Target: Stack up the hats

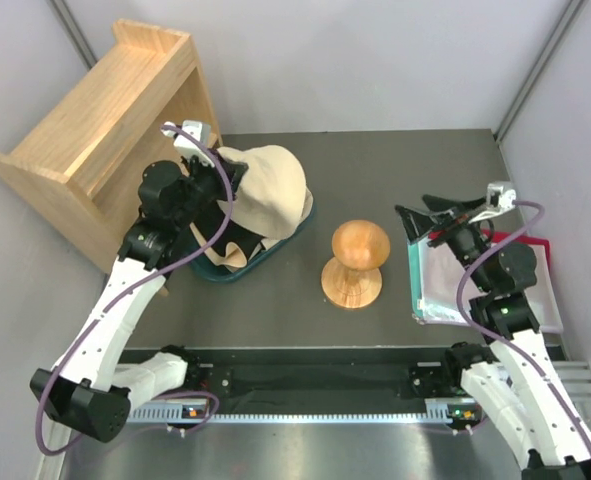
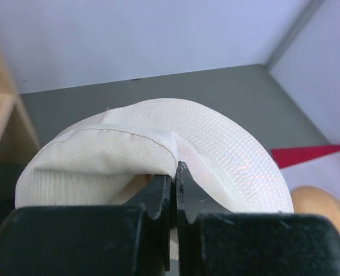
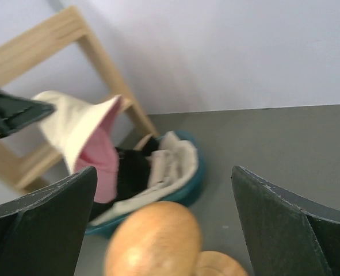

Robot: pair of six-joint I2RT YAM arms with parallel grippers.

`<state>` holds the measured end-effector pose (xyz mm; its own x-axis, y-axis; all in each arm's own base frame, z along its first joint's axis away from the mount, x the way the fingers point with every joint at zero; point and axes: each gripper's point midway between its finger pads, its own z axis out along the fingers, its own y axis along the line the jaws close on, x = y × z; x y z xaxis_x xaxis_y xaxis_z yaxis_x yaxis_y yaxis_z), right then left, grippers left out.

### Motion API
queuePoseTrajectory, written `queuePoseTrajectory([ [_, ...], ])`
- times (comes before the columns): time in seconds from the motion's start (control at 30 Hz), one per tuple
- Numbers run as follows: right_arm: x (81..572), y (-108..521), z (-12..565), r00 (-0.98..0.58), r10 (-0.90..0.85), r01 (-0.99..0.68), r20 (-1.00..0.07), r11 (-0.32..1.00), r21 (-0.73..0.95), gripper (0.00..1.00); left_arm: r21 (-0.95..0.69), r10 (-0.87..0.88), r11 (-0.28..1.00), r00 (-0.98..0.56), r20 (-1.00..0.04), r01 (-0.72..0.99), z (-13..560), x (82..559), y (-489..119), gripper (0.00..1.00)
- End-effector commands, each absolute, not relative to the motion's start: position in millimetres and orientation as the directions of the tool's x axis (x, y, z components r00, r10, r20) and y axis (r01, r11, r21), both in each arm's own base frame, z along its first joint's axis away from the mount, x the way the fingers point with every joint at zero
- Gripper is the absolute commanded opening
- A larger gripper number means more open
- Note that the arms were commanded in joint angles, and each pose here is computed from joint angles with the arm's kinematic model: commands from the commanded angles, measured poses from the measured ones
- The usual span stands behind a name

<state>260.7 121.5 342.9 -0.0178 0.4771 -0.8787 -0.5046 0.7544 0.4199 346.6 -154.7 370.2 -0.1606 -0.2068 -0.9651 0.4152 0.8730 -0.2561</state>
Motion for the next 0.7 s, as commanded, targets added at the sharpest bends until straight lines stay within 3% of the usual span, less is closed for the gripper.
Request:
queuePoseTrajectory([
  [0.0, 224.2, 178.9, 390.8, -0.117, 0.561, -0.735, -0.82, 0.506, 0.451, 1.0, -0.292, -0.256, 0.727, -0.149, -0.955, 0.622, 403.3, 310.5, -189.4, 0.0],
  [0.3, 218.0, 260.5, 390.9, -0.299, 0.531, -0.788, -0.793, 0.331, 0.519, 1.0, -0.289, -0.22, 0.641, -0.19, -0.957, 0.711, 399.7, 285.8, -207.0, 0.0],
  [0.67, 225.7, 294.5, 383.7, -0.367, 0.51, -0.784, -0.778, 0.28, 0.554, 0.99, -0.266, -0.18, 0.553, -0.199, -0.963, 0.79, 397.5, 267.6, -222.1, 0.0],
])
